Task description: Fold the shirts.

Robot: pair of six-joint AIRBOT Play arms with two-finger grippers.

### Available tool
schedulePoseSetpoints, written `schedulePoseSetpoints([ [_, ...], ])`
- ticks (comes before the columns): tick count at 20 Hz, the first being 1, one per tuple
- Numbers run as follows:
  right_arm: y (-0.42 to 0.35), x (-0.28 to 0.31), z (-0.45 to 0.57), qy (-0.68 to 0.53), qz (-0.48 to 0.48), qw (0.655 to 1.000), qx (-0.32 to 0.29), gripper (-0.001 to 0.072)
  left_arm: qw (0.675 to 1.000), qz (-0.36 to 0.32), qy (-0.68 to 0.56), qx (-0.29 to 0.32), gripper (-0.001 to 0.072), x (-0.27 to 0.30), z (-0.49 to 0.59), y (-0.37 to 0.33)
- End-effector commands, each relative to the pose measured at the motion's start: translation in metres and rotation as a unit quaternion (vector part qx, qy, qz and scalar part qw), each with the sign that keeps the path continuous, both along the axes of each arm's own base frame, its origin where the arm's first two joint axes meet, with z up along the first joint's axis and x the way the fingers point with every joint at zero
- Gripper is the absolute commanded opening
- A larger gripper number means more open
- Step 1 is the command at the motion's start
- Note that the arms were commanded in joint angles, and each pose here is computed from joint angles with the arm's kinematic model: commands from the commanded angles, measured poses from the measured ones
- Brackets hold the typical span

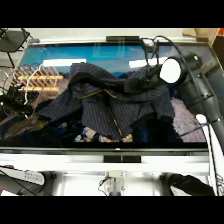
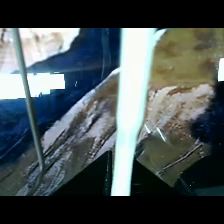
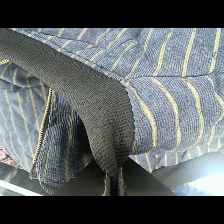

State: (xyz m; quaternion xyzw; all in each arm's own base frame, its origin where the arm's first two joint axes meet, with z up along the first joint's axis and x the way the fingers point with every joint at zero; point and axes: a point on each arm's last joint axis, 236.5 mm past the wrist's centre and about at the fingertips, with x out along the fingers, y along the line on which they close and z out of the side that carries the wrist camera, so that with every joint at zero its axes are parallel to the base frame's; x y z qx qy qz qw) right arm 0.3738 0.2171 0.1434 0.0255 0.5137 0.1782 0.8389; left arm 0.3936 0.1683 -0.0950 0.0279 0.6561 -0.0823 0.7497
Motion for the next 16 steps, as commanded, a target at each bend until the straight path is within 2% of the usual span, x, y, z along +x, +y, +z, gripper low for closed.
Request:
schedulePoseSetpoints([
  [1, -0.002, 0.002, -0.001, -0.003, -0.004, 1.0, -0.005, 0.0093, 1.0, -0.02, -0.004, 0.003, 0.0063, 0.005, 0.004, -0.004],
  [7, -0.002, 0.001, -0.001, -0.002, -0.004, 1.0, -0.004, 0.0093, 0.998, 0.009, -0.06, 0.027, 0.006, 0.032, 0.054, 0.007],
  [12, -0.006, 0.002, 0.002, -0.007, -0.007, 1.0, -0.009, 0.0093, 0.987, 0.063, -0.147, 0.035, 0.0059, 0.054, 0.128, 0.008],
  [14, -0.011, 0.004, 0.008, -0.015, -0.016, 1.0, -0.014, 0.0093, 0.977, 0.09, -0.192, 0.002, 0.0059, 0.058, 0.165, -0.009],
  [16, -0.023, 0.01, 0.019, -0.034, -0.031, 0.998, -0.03, 0.0093, 0.964, 0.076, -0.249, -0.059, 0.0059, 0.064, 0.214, -0.056],
])
